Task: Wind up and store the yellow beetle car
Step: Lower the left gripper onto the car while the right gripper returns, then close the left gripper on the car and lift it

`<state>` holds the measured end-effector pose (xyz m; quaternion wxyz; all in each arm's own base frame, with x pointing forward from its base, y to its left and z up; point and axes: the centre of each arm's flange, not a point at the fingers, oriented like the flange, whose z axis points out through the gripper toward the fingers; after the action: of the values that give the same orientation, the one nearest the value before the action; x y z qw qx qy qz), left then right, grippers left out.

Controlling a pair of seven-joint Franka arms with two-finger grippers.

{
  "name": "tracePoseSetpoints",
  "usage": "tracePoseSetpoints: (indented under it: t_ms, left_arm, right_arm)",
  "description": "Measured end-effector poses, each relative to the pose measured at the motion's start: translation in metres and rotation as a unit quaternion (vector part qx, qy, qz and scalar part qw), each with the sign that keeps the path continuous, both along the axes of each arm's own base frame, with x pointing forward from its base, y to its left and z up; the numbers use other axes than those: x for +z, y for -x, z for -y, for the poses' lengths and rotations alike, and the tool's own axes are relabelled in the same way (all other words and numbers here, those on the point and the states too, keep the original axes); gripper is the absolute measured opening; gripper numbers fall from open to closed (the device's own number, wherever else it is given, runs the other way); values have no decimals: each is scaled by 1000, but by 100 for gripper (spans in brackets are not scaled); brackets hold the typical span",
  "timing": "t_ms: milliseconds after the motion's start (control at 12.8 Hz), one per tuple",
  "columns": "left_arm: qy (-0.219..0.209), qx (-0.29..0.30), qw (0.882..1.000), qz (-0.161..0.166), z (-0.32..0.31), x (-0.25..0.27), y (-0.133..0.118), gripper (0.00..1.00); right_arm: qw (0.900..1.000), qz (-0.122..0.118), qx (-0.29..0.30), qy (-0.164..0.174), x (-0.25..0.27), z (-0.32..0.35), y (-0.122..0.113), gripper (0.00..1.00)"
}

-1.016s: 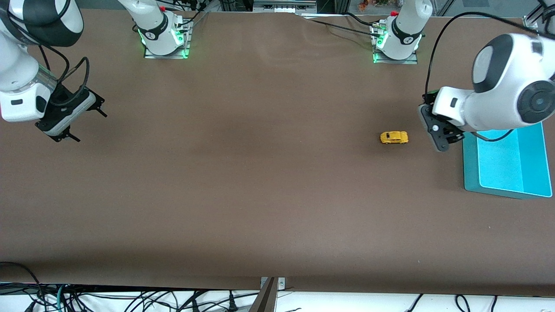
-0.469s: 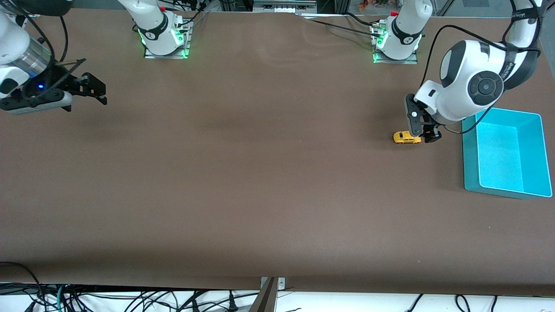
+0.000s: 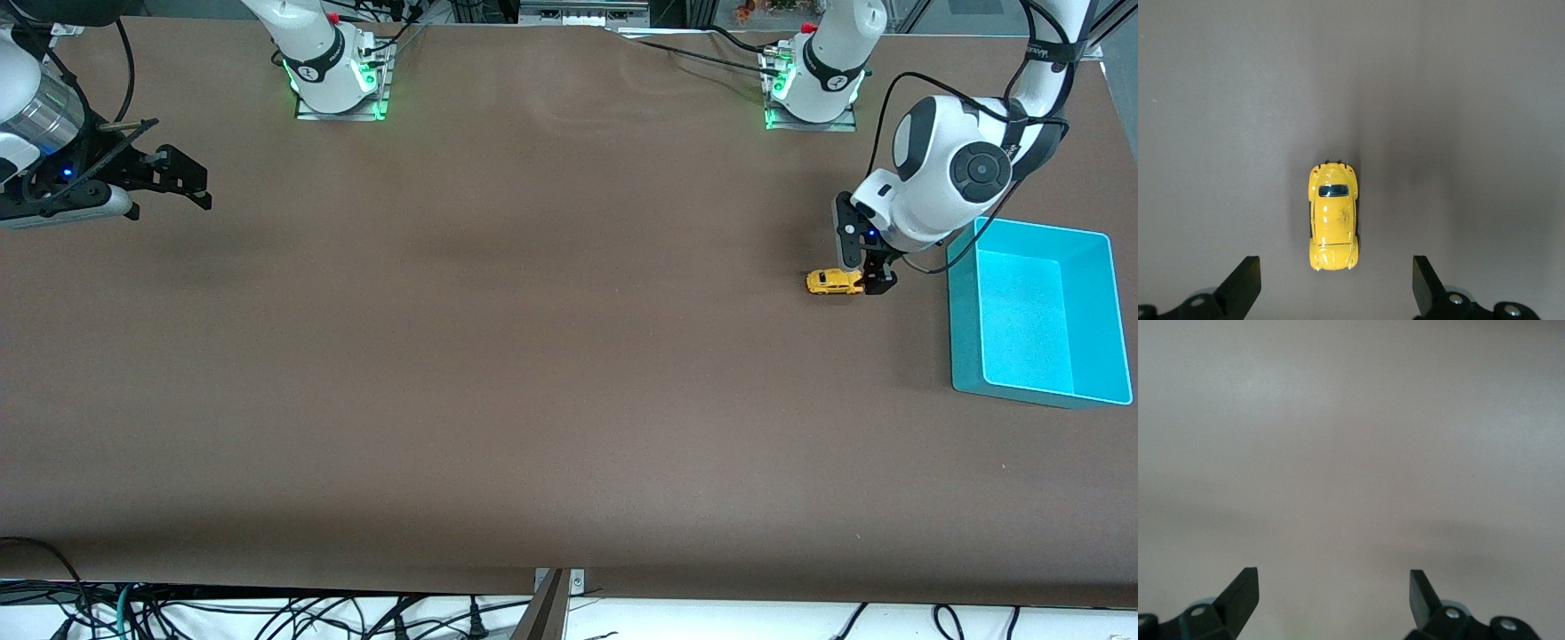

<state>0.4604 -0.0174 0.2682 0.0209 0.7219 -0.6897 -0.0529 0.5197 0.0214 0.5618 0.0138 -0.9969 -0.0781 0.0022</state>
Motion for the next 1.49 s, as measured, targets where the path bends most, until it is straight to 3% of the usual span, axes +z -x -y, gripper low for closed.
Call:
tracePoseSetpoints:
  t_ms: [782,1407,1486]
  left_arm:
    - [11,0,999,40,-4,-74,37,100]
    - [13,-1,998,55,-3,-83,36,100]
    - [13,-1,998,57,-3,-84,36,91]
  right_arm:
    - [1000,10,8,-19,30,-15,1,100]
    - [1000,10,7,-17,35,-62,2,100]
    - [1000,8,7,-18,32,-60,0,100]
